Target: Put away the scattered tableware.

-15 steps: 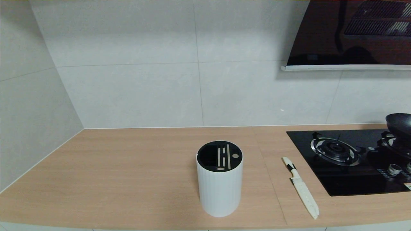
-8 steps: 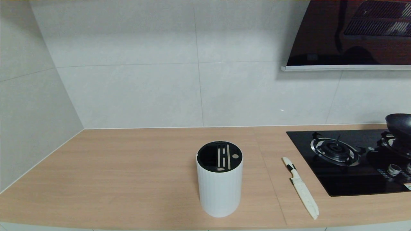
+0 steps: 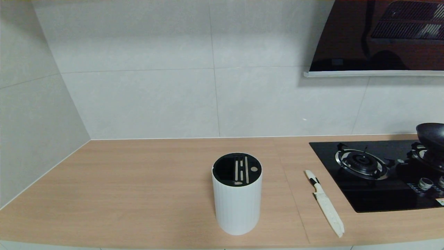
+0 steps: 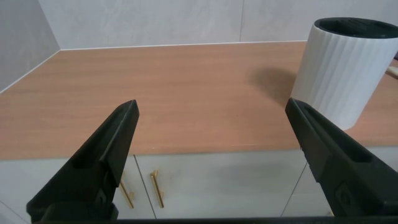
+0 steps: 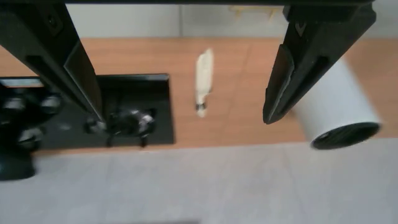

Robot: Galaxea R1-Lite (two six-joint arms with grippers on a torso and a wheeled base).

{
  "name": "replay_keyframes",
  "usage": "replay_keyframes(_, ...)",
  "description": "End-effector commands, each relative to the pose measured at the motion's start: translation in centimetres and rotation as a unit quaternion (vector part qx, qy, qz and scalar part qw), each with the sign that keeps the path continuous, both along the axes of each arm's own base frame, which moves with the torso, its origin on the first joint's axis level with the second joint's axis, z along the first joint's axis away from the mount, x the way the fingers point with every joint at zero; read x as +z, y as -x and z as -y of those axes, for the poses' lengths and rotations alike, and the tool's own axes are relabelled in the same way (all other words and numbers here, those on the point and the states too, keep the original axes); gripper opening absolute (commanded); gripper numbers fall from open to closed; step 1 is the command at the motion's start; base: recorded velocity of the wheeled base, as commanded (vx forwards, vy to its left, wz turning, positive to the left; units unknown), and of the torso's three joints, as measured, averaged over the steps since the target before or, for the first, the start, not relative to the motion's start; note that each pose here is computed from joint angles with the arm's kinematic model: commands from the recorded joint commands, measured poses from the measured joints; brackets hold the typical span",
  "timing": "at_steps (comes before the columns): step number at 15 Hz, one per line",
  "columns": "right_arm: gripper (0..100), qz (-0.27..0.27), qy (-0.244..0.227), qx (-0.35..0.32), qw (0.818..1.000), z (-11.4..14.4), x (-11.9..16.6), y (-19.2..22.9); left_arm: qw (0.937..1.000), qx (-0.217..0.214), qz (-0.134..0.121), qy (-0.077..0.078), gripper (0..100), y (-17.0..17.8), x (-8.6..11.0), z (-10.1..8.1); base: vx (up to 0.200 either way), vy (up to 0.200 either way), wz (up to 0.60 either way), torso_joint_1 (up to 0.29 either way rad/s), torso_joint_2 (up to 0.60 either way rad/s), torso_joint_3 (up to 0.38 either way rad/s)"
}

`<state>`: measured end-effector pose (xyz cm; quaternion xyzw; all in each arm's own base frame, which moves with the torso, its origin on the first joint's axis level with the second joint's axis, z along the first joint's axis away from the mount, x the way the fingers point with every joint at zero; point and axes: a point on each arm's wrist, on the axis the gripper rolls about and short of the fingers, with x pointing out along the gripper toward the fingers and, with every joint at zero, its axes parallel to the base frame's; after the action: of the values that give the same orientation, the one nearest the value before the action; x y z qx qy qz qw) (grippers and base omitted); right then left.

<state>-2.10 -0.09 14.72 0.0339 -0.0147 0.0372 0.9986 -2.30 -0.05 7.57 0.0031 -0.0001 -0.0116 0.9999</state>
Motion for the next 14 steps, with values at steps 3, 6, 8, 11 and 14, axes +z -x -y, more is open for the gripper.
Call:
replay_keyframes(3, 100, -0.169, 0.01, 0.072, 0.983, -1.4, 5.1, -9.3, 1.0, 0.0, 0.0, 0.0, 100, 0.0, 0.0, 0.0, 0.0, 0.0, 0.0, 0.0, 0.0, 0.0)
replay_keyframes(6, 100, -0.266, 0.034, 0.07, 0.961, -2.5, 4.1, -16.6, 1.0, 0.0, 0.0, 0.0, 100, 0.0, 0.0, 0.0, 0.0, 0.0, 0.0, 0.0, 0.0, 0.0)
replay_keyframes(8, 100, -0.298, 0.038, 0.069, 0.951, -3.4, 2.5, -21.9, 1.0, 0.0, -0.001, 0.0, 100, 0.0, 0.0, 0.0, 0.0, 0.0, 0.0, 0.0, 0.0, 0.0)
replay_keyframes(11, 100, -0.305, 0.042, 0.062, 0.95, -4.2, 0.2, -26.6, 1.0, 0.0, -0.001, 0.0, 100, 0.0, 0.0, 0.0, 0.0, 0.0, 0.0, 0.0, 0.0, 0.0)
replay_keyframes(14, 100, -0.334, 0.055, 0.063, 0.939, -5.6, -3.3, -30.3, 1.0, 0.0, 0.0, 0.0, 100, 0.0, 0.0, 0.0, 0.0, 0.0, 0.0, 0.0, 0.0, 0.0)
